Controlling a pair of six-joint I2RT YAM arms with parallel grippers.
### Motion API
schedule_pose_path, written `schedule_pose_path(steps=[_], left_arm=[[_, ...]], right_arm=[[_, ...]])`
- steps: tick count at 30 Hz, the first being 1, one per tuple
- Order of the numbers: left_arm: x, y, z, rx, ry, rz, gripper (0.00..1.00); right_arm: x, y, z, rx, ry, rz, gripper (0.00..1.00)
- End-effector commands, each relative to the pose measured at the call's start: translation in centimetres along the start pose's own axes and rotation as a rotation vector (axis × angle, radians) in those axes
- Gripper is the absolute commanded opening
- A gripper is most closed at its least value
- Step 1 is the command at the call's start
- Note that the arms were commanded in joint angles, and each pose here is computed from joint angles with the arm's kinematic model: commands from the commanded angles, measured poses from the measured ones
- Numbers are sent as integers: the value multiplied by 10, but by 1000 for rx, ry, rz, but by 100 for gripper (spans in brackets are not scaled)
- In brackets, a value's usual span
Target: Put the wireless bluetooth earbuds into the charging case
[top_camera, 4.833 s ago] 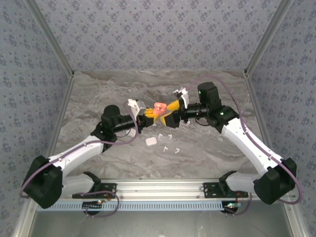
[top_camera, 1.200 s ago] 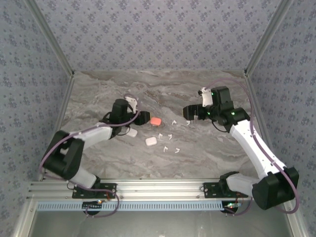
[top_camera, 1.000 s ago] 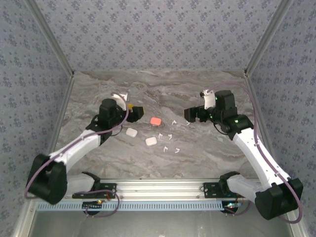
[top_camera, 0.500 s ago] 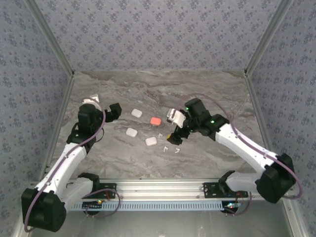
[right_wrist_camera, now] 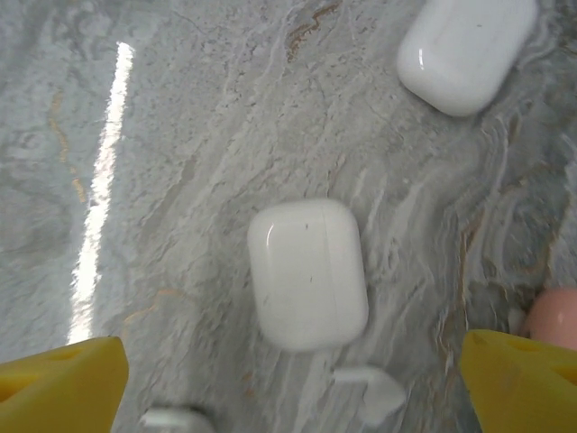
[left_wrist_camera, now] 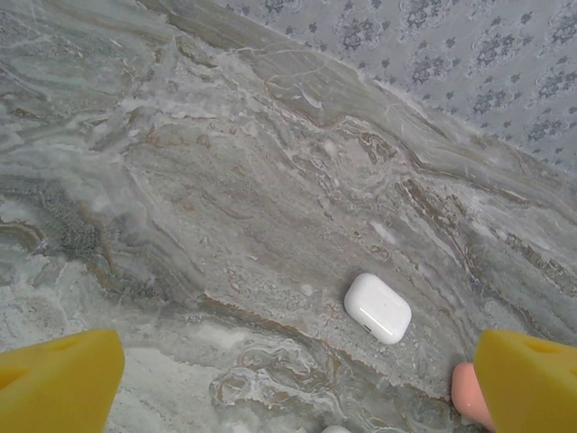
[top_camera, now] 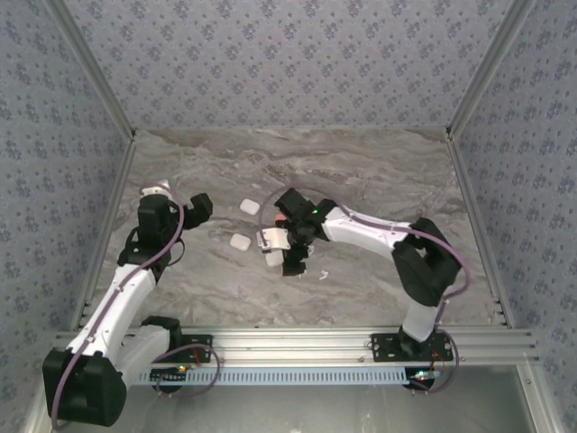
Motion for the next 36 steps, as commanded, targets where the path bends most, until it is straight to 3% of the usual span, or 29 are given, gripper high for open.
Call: schedule_pose_path(steps=[1, 11, 16, 20, 24, 30, 36], left_arm=[[5, 6, 2, -19, 14, 12, 99], [9, 13, 1, -29, 10, 21, 99], [8, 13, 2, -34, 16, 15, 99], [7, 13, 1, -31, 17, 5, 99], [-1, 14, 2, -24, 2, -36, 99], [-38, 21, 6, 13, -48, -229, 99], [-111, 46, 11, 79, -57, -650, 96]], right_arm=[[-5, -11, 0, 50, 75, 16, 94], [1, -47, -25, 180, 84, 75, 78], [1, -51, -29, 198, 58, 77, 64], [-5, -49, -28, 186, 21, 53, 51], [-16, -31, -16, 115, -19, -12, 46], [-37, 34, -1, -34, -97, -179, 43], [-54, 108, -3, -160, -145, -391, 43]])
Point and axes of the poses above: each hand's point on the last joint's axis, 136 mm out from that joint toward the fingers, its own y axis back along the fingers, its own x axis along the line the jaws close on, z = x × y, the point moved 1 cm from there along y, back along the fingers, and after that the axes turned 2 degrees about -y, right-handed, at the moved point
